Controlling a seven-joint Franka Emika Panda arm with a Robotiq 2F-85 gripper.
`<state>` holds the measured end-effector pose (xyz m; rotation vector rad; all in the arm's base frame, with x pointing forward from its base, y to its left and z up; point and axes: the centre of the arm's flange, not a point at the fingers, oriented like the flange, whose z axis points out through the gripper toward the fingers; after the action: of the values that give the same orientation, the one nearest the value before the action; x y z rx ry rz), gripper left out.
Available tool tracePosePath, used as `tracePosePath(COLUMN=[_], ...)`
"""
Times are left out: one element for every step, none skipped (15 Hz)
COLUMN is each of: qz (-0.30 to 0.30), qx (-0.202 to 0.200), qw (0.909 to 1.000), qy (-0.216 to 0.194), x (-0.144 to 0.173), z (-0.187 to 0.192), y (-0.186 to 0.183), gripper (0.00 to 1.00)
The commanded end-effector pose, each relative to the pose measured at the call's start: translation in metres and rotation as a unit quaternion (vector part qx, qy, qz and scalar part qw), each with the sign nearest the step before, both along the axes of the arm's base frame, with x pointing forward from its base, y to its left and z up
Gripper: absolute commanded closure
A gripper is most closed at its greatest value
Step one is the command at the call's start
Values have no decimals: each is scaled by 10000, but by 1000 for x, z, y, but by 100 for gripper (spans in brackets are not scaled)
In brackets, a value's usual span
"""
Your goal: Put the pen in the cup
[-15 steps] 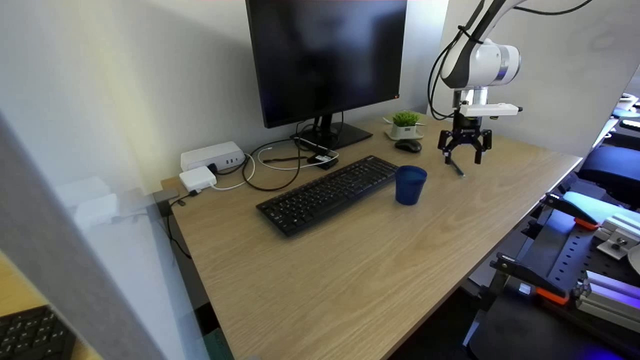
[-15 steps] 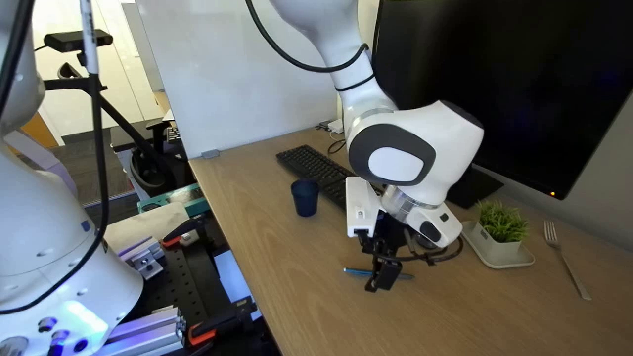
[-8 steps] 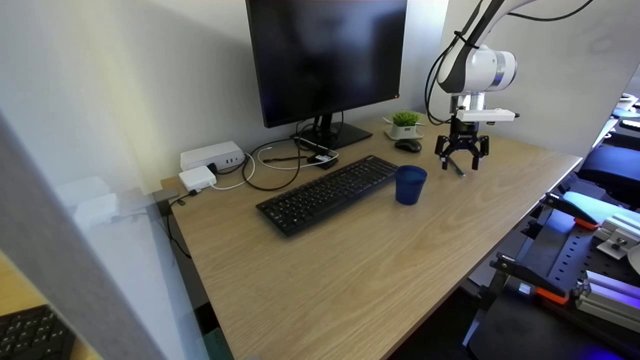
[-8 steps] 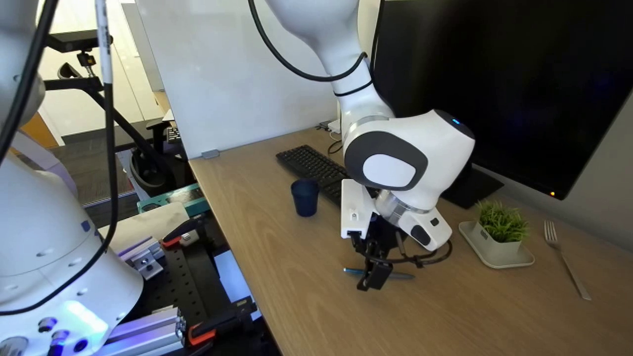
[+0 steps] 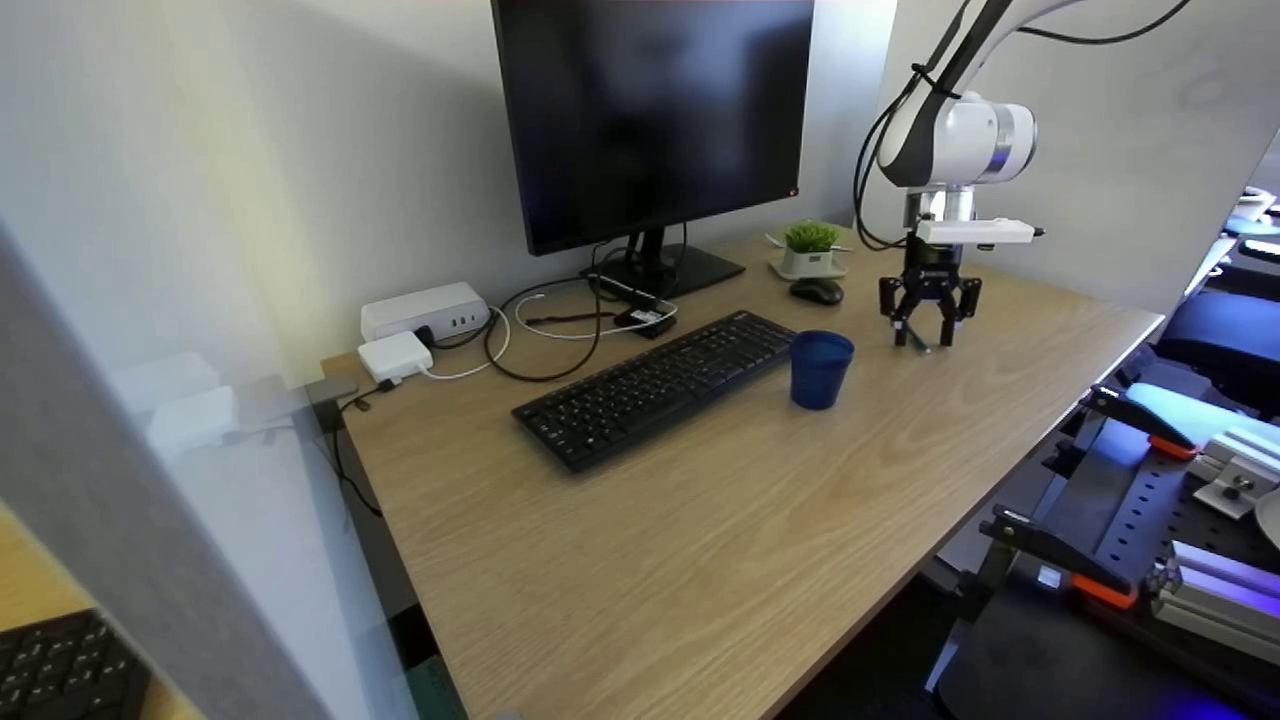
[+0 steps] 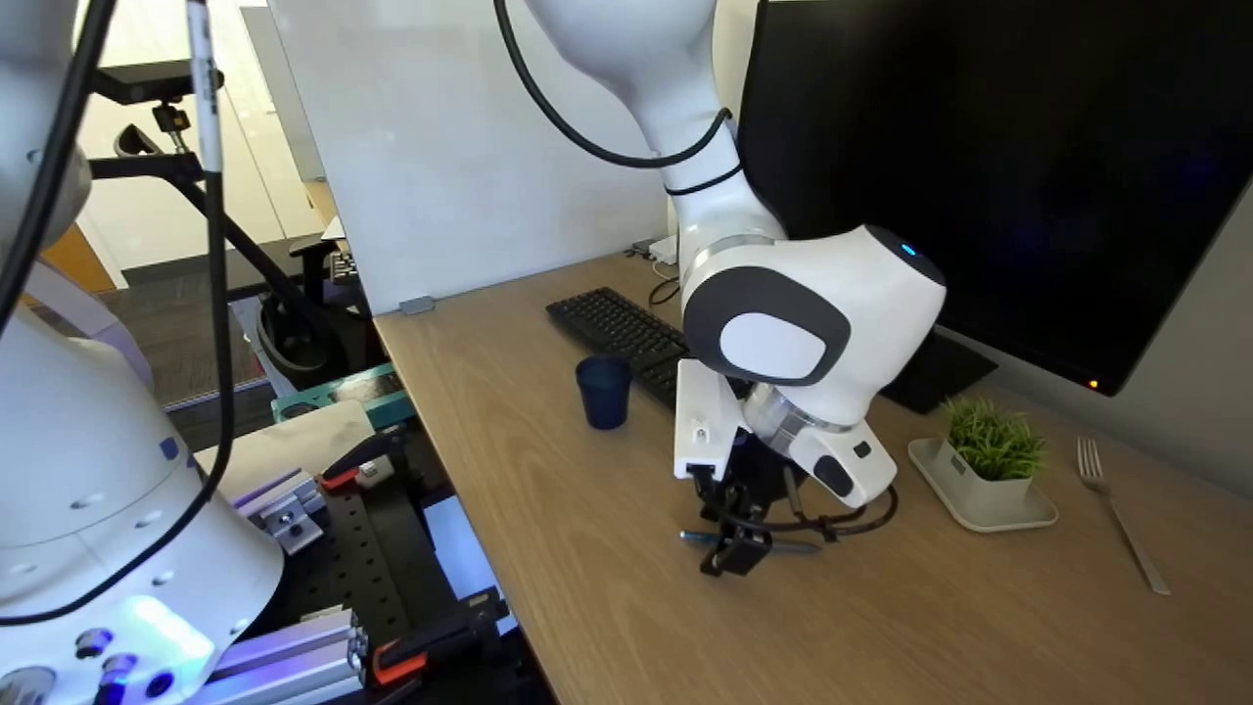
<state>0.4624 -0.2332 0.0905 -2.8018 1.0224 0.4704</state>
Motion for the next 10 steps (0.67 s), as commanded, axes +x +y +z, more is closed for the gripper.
tracePosePath(qz=[-81,-97,-109,-119,-123,-126,-122,-114,-105,-91], qx=[147,149,154,157,159,159,158,151,152,160], qw=[9999,9998,9998,9998,9998,9998,9998,9998,9998,9998], qy=[-35,-34,-32,-27,-24,-22,-24,-26,-29,-35], x=[2,2,1,2,2,2,3,3,3,3], z=[-1,0,1,2,3,4,5,6,10,14], y=[-4,-5,-7,-8,-9,-9,-9,-8,-7,-4], gripper=[62,68,76,82,90,96,99,100,100,98])
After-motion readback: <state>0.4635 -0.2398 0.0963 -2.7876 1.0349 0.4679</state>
